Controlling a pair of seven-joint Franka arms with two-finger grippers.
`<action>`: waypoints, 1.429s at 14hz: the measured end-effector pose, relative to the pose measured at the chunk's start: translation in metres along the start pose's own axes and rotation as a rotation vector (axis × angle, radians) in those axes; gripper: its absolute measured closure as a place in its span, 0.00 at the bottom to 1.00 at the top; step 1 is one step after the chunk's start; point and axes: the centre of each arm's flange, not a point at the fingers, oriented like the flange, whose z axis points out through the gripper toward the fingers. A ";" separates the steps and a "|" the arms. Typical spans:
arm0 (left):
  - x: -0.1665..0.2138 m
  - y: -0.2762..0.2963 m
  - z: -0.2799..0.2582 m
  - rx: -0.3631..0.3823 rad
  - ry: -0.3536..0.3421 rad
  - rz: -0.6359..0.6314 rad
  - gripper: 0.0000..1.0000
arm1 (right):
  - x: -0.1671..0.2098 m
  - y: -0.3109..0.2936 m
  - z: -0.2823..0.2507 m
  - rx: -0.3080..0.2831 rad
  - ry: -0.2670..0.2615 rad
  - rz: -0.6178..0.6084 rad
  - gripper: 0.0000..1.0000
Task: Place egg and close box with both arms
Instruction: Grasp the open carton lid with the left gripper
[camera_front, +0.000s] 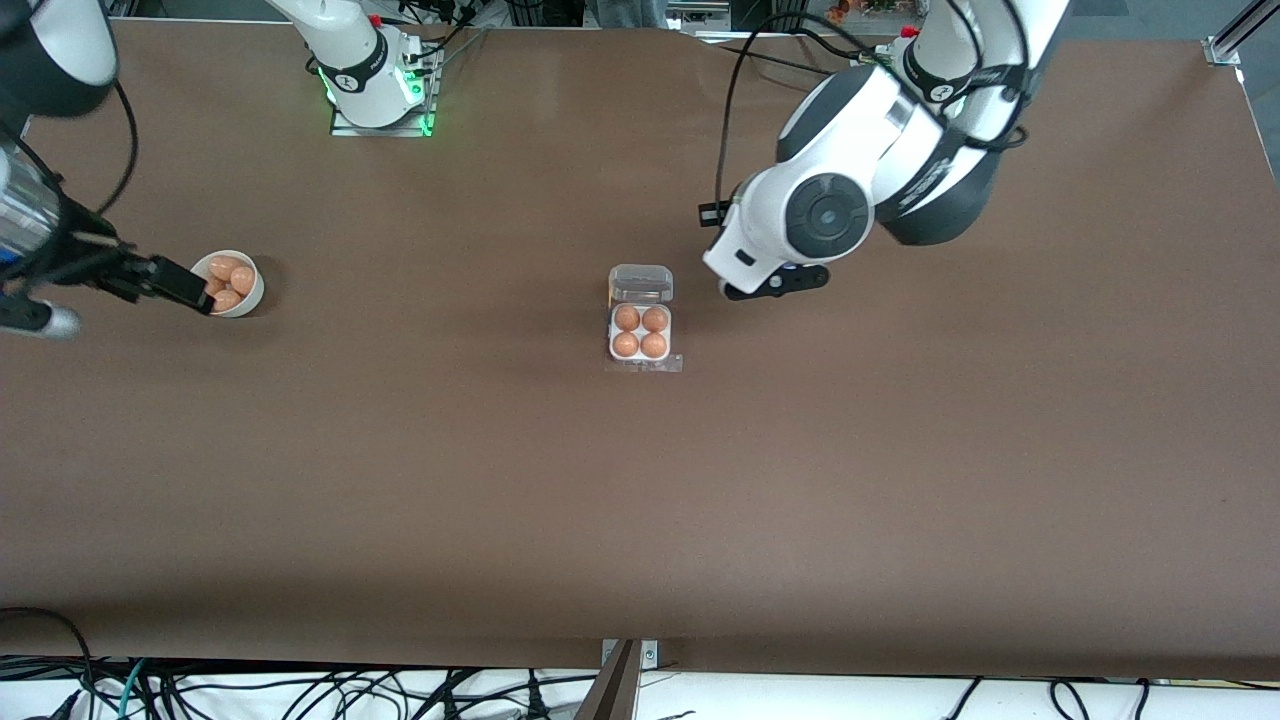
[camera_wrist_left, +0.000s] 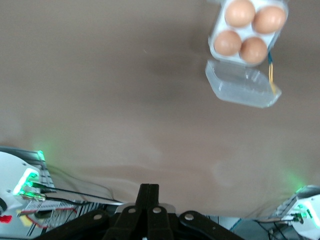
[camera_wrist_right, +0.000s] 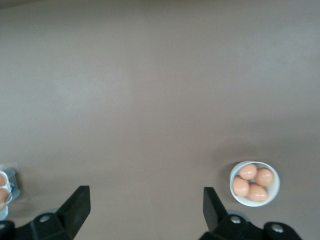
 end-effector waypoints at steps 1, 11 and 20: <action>0.002 0.012 0.015 0.005 -0.023 0.004 0.97 | -0.008 0.004 -0.014 -0.019 0.007 -0.005 0.00; 0.024 0.086 0.125 0.052 -0.100 0.001 0.96 | -0.029 0.006 -0.043 -0.042 0.012 -0.014 0.00; 0.038 0.116 0.170 0.004 -0.040 -0.010 0.96 | -0.027 0.005 -0.036 -0.045 -0.003 -0.014 0.00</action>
